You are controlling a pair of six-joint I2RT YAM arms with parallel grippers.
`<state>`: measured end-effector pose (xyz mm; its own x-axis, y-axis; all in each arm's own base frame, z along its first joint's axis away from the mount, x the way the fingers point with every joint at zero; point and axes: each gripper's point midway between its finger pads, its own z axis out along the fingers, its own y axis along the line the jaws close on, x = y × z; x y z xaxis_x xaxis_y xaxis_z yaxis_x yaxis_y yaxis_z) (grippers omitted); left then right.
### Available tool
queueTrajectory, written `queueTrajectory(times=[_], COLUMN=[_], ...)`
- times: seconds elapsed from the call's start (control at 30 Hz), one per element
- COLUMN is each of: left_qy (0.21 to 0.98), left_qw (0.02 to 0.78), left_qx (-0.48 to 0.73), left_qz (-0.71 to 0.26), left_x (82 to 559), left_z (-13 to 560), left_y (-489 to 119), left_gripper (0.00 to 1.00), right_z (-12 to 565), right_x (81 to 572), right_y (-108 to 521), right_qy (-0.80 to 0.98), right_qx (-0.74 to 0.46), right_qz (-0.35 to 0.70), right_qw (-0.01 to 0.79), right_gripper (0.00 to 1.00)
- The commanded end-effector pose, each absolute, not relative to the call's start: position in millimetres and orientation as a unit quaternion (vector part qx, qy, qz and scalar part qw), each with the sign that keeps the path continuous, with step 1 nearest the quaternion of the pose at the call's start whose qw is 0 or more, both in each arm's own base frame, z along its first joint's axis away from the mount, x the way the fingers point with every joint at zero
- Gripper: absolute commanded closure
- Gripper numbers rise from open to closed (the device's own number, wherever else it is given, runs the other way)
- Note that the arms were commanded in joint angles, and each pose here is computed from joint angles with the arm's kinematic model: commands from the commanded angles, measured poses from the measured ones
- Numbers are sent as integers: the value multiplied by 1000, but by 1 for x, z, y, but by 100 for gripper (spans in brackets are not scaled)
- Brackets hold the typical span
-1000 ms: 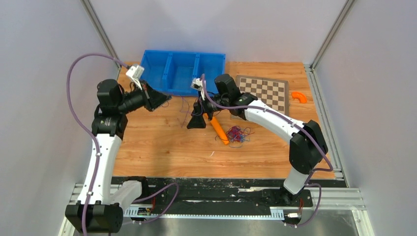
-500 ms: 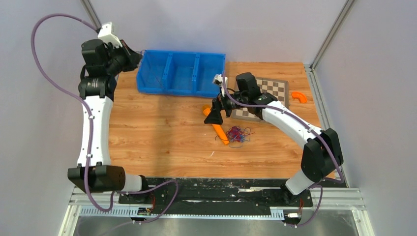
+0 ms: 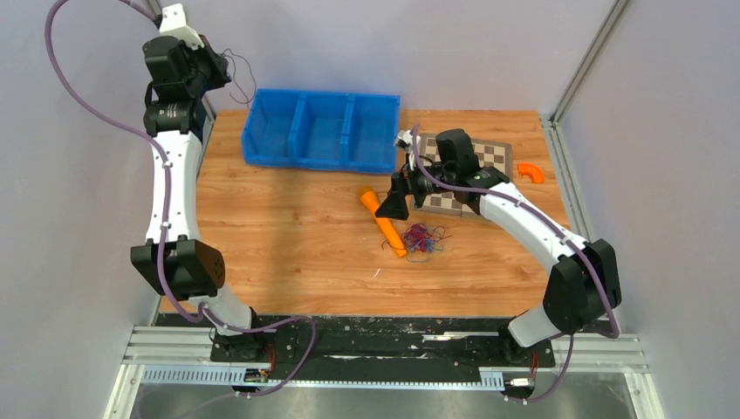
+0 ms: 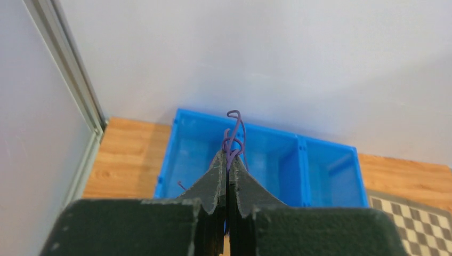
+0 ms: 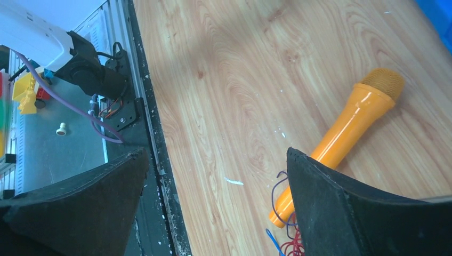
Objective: Untangle the cables
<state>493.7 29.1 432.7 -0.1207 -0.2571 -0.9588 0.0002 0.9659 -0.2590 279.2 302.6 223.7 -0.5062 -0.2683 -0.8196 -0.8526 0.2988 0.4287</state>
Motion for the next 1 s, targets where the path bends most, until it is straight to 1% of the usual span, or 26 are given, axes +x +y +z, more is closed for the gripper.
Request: queueTrajectory(times=[0.0,0.2,0.4,0.5,0.67,0.77,0.83,0.97], left_qy=[684,683,668,672,687,696,709,733], left_qw=[725,727,741,737,725,714,699,673], left_qx=[-64,-55,-37,-35,-30,-5,-2,-9], left_qz=[-47,-42,-65,-59,-48,-80,-95,-93], left_x=[518,552,560,565,577,579,586,604], left_z=[477,460,472,465,440,429,411,371], left_y=[47,52,42,44,48,34,30,34], left_gripper=[100,100,100,100,100,100,100,100], right_z=[243,240,237,237,237,237,235,233], right_x=[278,282,284,285,285,285,285,285], right_y=[295,290,289,290,290,289,289,289], right_qy=[725,731,734,734,735,735,737,739], right_qx=[-383,-377,-375,-374,-374,-375,-374,-372], right_qz=[459,457,456,458,457,454,455,456], right_qw=[343,339,336,333,333,335,332,328], right_gripper=[0,0,0,0,0,0,0,0])
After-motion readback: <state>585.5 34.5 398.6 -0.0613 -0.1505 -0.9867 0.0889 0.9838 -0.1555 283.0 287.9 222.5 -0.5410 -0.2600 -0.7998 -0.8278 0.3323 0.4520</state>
